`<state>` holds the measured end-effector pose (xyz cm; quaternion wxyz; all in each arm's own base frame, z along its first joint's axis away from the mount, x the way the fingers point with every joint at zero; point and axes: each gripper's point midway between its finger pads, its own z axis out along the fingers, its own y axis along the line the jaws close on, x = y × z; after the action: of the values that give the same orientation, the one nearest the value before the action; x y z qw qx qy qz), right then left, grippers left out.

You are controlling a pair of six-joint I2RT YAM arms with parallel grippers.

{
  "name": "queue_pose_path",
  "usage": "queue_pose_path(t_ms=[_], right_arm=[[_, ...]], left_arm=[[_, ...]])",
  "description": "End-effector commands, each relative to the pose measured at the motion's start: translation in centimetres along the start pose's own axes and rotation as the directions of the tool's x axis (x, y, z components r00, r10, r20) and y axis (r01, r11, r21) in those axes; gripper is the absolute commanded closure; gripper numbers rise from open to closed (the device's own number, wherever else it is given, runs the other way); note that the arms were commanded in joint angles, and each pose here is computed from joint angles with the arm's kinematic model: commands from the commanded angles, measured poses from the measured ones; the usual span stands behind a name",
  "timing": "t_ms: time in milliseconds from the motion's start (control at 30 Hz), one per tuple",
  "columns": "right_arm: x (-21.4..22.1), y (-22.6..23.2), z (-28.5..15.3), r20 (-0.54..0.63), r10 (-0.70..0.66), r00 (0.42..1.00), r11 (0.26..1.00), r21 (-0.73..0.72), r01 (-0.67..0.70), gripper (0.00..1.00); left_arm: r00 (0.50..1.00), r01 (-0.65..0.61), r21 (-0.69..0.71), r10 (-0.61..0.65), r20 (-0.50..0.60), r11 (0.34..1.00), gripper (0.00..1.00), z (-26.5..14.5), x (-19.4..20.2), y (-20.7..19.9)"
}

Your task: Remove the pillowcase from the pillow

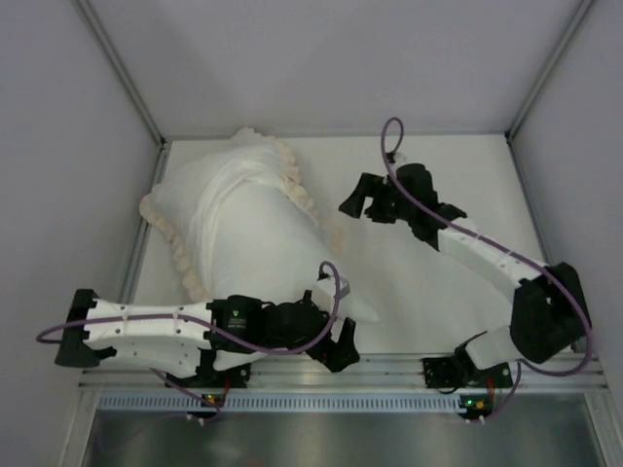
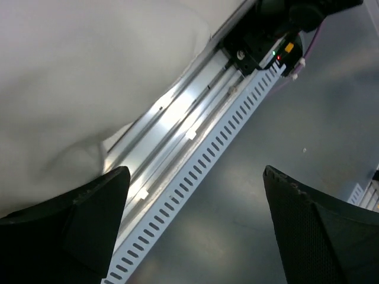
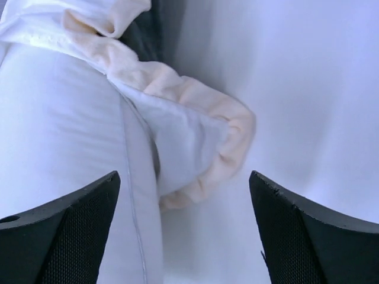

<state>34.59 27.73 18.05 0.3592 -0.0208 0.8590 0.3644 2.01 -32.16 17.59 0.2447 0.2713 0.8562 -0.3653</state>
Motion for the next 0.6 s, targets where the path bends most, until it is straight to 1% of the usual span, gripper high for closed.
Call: queue_pose_path(t_ms=[0, 33, 67, 100, 133, 167, 233, 267, 300, 367, 400, 467, 500, 533, 567], right_arm=[[-1.5, -3.1, -5.8, 0.138, -0.087, 0.987, 0.986, 0.152, 0.065, 0.14], [-0.2, -3.9, -6.9, 0.109, -0.088, 0.99, 0.981, 0.181, 0.067, 0.13], [1.3, -5.2, -7.6, 0.087, -0.087, 0.992, 0.974, 0.217, 0.066, 0.13], [1.0, -4.7, -9.6, 0.133, -0.098, 0.986, 0.975, 0.213, 0.068, 0.12], [1.3, -5.0, -10.6, 0.149, -0.1, 0.984, 0.972, 0.225, 0.065, 0.12], [2.1, -4.8, -12.5, 0.168, -0.107, 0.98, 0.974, 0.215, 0.069, 0.11], [3.4, -4.5, -14.3, 0.163, -0.089, 0.983, 0.979, 0.194, 0.057, 0.11], [4.0, -3.5, -15.6, 0.185, -0.069, 0.98, 0.989, 0.141, 0.043, 0.11], [5.2, -2.1, -16.1, 0.147, -0.05, 0.988, 0.997, 0.057, 0.042, 0.11], [7.2, -0.3, -17.6, 0.119, 0.004, 0.993, 0.998, -0.064, 0.004, 0.12], [8.6, 1.1, -18.3, 0.075, 0.018, 0.997, 0.989, -0.149, -0.007, 0.13], [10.3, 2.6, -20.0, 0.058, 0.047, 0.997, 0.967, -0.251, -0.031, 0.16], [11.5, 3.4, -20.8, 0.013, 0.042, 0.999, 0.953, -0.302, -0.036, 0.18], [12.2, 3.9, -21.5, -0.009, 0.033, 0.999, 0.941, -0.336, -0.035, 0.19], [12.9, 4.8, -22.6, -0.025, 0.007, 1.0, 0.92, -0.391, -0.016, 0.2]], left_arm=[[0.984, -0.012, -0.038, 0.018, 0.177, 0.999, 0.01, -3.3, -5.1, -0.2], [0.973, 0.002, -0.037, 0.006, 0.231, 0.999, 0.01, -5.1, -6.7, -0.5], [0.956, 0.02, -0.094, 0.009, 0.294, 0.995, 0.01, -6.2, -8.1, 0.6], [0.951, 0.023, -0.135, 0.02, 0.307, 0.991, 0.01, -7.2, -8.4, 1.5], [0.936, 0.043, -0.143, 0.01, 0.351, 0.989, 0.01, -8.8, -9.4, 1.9], [0.916, 0.07, -0.187, 0.011, 0.401, 0.98, 0.01, -10.4, -10.5, 2.9], [0.893, 0.098, -0.185, -0.005, 0.45, 0.978, 0.01, -12.4, -11.6, 3.3], [0.881, 0.101, -0.18, -0.004, 0.472, 0.978, 0.01, -13.3, -12.2, 3.3], [0.875, 0.103, -0.188, 0.001, 0.484, 0.977, 0.01, -13.9, -12.3, 3.6], [0.861, 0.132, -0.208, -0.008, 0.509, 0.969, 0.01, -14.8, -12.7, 4.3], [0.836, 0.181, -0.221, -0.032, 0.547, 0.959, 0.01, -15.5, -13.2, 5.1], [0.831, 0.215, -0.263, -0.035, 0.555, 0.941, 0.03, -15.9, -12.6, 6.5], [0.817, 0.254, -0.266, -0.059, 0.574, 0.93, 0.04, -16.1, -12.4, 7.3], [0.814, 0.265, -0.268, -0.066, 0.577, 0.926, 0.09, -16.1, -12.1, 7.7], [0.808, 0.278, -0.26, -0.079, 0.583, 0.925, 0.1, -16.2, -11.8, 8.0]])
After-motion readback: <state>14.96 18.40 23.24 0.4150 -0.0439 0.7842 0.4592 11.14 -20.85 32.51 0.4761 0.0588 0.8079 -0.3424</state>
